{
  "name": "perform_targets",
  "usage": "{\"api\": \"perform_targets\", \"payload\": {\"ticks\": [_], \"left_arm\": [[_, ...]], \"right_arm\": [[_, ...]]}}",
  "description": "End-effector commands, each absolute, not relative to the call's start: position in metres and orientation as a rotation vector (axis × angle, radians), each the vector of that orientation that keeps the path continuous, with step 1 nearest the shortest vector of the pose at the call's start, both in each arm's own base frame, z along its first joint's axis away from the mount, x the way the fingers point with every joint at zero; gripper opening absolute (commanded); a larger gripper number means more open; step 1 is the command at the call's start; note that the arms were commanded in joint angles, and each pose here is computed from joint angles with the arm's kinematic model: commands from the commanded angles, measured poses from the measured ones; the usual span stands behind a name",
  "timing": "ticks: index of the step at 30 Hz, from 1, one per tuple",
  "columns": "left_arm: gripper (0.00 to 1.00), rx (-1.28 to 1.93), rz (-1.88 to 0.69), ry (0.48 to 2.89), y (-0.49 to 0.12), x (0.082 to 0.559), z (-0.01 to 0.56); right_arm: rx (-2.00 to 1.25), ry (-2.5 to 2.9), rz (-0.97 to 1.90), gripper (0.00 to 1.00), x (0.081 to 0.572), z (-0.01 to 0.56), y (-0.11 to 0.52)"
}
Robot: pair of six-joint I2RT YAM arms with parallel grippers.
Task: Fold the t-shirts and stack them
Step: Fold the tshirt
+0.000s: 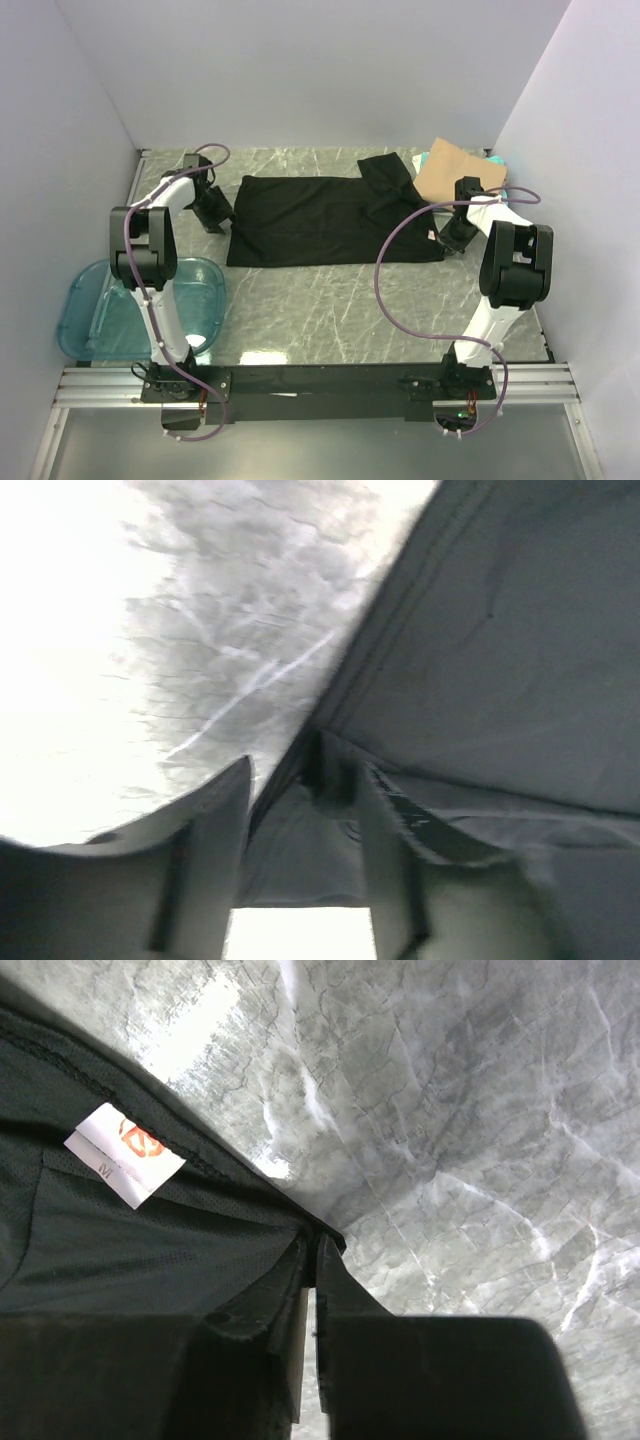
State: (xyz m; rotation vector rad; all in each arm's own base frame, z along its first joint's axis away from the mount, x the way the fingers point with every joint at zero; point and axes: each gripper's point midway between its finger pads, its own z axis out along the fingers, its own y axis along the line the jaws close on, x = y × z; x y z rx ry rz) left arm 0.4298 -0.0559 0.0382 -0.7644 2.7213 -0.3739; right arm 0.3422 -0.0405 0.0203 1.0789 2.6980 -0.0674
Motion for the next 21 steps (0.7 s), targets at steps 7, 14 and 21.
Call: {"api": "perform_targets", "payload": {"ticks": [7, 14, 21], "left_arm": [[0.71, -0.683, -0.300, 2.604, -0.046, 0.431, 0.092], [0.78, -0.504, -0.430, 2.567, -0.105, 0.419, 0.116], [0.79, -0.340, -0.638, 2.618, -0.179, 0.409, 0.100]], "right_arm": [[1.033, 2.591, -0.040, 0.40, 0.361, 0.062, -0.046], [0.927, 2.512, -0.056, 0.51, 0.365, 0.106, -0.040], [0.762, 2.490, 0.130, 0.51, 0.382, 0.114, 0.008]]}}
